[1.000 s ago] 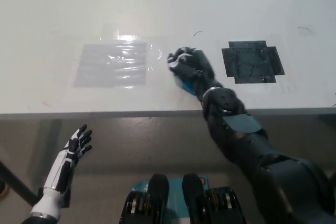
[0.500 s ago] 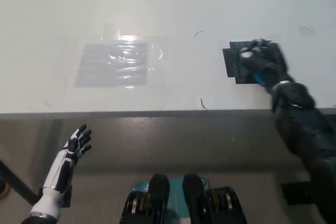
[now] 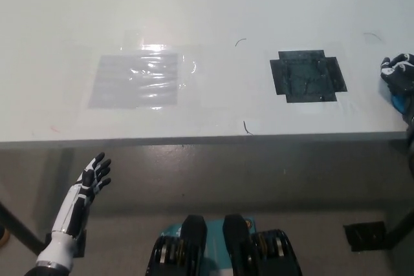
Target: A soft sponge is kept on the balc marked spot on the table infront of the robot and it uses its right hand fist to press down on it and drrags it across the table in a back and forth manner twice to clean it
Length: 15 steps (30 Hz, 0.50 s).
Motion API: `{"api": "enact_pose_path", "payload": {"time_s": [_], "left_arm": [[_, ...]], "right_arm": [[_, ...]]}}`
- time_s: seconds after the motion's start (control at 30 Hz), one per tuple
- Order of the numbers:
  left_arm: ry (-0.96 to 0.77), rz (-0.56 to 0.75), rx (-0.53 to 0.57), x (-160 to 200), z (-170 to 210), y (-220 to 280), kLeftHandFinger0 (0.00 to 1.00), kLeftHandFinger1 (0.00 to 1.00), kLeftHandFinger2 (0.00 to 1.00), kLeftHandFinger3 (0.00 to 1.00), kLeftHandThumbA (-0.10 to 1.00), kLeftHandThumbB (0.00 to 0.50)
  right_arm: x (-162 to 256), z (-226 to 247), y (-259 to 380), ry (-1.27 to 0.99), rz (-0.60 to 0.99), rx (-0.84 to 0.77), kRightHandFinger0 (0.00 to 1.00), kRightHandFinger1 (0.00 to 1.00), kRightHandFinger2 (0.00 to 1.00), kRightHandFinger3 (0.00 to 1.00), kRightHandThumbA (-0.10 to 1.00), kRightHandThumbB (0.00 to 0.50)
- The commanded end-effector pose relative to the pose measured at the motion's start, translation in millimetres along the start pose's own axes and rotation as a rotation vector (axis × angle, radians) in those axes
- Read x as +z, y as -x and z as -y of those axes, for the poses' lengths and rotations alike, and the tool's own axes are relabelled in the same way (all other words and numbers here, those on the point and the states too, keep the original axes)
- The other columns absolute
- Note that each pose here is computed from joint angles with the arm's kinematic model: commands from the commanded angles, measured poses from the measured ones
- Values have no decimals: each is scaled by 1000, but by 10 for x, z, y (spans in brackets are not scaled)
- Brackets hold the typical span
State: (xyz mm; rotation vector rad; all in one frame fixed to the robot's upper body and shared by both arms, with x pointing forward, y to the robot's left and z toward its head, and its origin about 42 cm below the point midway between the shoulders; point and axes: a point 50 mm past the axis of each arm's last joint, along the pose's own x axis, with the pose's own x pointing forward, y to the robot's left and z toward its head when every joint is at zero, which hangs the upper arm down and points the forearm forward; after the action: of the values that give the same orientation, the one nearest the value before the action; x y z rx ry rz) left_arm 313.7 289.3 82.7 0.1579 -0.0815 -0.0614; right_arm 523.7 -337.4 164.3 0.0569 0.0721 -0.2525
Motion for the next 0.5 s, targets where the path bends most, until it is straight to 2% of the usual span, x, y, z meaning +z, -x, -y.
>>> {"api": "enact_pose_path", "payload": {"time_s": [0.0, 0.07, 0.2, 0.23, 0.27, 0.3, 0.43, 0.47], "left_arm": [[-10, 64, 5, 109, -40, -71, 1000, 1000, 1000, 1000, 1000, 500], [-7, 61, 2, 106, -38, -66, 1000, 1000, 1000, 1000, 1000, 500], [-4, 57, 3, 92, -30, -63, 1000, 1000, 1000, 1000, 1000, 500], [-3, 54, 3, 99, -26, -58, 1000, 1000, 1000, 1000, 1000, 500], [1, 52, 6, 99, -28, -47, 1000, 1000, 1000, 1000, 1000, 500], [0, 52, 5, 101, -30, -45, 1000, 1000, 1000, 1000, 1000, 500], [-4, 53, 2, 93, -42, -43, 1000, 1000, 1000, 1000, 1000, 500], [-3, 51, 3, 92, -44, -43, 1000, 1000, 1000, 1000, 1000, 500]], "right_arm": [[-41, -95, 9, -29, -31, 6, 0, 91, 406, 326, 260, 0], [-37, -211, 6, -65, -39, 25, 0, 73, 396, 307, 237, 0], [-9, -490, 16, -11, -12, 67, 0, 45, 372, 243, 267, 0], [8, -576, 17, -1, -7, 80, 44, 86, 358, 263, 209, 40], [15, -677, 23, -25, -11, 92, 2, 3, 246, 162, 228, 2], [33, -817, 34, -50, -5, 116, 0, 0, 194, 97, 230, 0], [66, -1115, 66, -95, -15, 157, 0, 0, 180, 80, 224, 0], [85, -1247, 86, -92, -11, 190, 0, 0, 197, 77, 254, 0]]}}
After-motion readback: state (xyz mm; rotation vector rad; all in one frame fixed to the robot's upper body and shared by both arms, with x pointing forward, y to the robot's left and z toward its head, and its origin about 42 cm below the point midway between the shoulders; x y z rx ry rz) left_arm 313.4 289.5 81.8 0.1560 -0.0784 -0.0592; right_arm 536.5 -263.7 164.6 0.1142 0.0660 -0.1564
